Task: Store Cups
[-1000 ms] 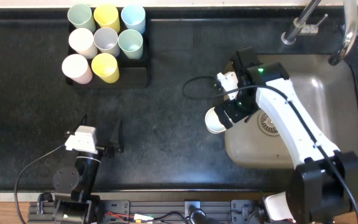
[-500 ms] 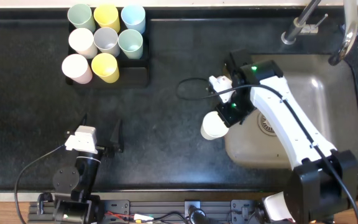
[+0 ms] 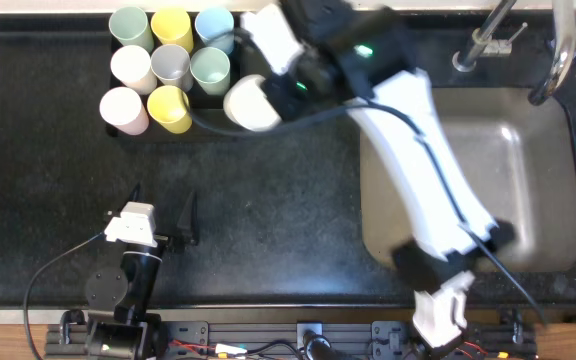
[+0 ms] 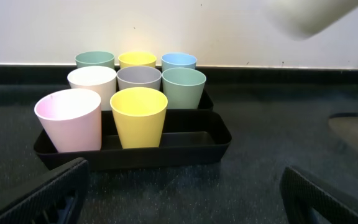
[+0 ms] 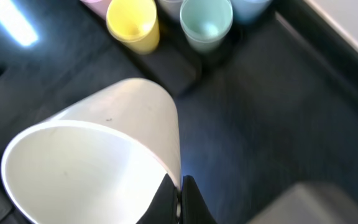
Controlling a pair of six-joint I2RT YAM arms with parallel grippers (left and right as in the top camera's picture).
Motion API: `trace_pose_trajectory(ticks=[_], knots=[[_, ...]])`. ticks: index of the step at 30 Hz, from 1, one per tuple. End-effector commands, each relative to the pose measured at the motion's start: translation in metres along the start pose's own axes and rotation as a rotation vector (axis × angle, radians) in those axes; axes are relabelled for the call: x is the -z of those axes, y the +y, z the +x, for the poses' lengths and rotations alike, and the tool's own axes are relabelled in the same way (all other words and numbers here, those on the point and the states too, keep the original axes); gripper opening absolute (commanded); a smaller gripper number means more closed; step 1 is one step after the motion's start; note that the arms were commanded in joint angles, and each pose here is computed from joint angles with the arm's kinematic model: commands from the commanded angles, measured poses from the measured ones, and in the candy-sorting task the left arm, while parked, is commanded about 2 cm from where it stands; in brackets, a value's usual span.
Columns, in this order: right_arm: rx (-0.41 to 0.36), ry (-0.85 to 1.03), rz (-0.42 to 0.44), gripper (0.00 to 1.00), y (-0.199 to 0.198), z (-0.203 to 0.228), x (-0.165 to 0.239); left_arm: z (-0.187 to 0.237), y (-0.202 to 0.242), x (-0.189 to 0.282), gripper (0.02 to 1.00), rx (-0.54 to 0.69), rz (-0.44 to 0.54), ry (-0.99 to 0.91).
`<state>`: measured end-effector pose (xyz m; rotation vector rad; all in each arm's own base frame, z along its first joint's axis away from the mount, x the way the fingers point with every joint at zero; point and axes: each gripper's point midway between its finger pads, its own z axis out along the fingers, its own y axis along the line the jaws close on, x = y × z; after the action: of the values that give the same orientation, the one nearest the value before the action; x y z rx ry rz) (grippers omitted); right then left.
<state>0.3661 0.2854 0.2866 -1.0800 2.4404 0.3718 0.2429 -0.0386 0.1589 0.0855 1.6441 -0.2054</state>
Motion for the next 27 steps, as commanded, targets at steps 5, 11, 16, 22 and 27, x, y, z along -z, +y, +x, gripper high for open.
trace_pose_trajectory(ticks=[5, 11, 16, 22, 27], knots=[[0.051, 0.029, 0.051, 0.045, -0.003, -0.023, -0.071, 0.0, -0.001, 0.0, 0.998, 0.007, 0.006, -0.005], [0.074, 0.037, 0.055, 0.045, -0.005, -0.026, -0.094, 0.0, -0.001, 0.0, 0.998, 0.007, 0.006, -0.005], [0.103, 0.08, 0.03, 0.045, -0.003, -0.018, -0.115, 0.0, -0.001, 0.0, 0.998, 0.007, 0.006, -0.005], [0.101, 0.122, 0.02, 0.045, -0.004, -0.01, -0.137, 0.0, -0.001, 0.0, 0.998, 0.007, 0.006, -0.005], [0.106, 0.144, 0.008, 0.045, -0.001, -0.006, -0.15, 0.0, -0.001, 0.0, 0.998, 0.007, 0.006, -0.005]])
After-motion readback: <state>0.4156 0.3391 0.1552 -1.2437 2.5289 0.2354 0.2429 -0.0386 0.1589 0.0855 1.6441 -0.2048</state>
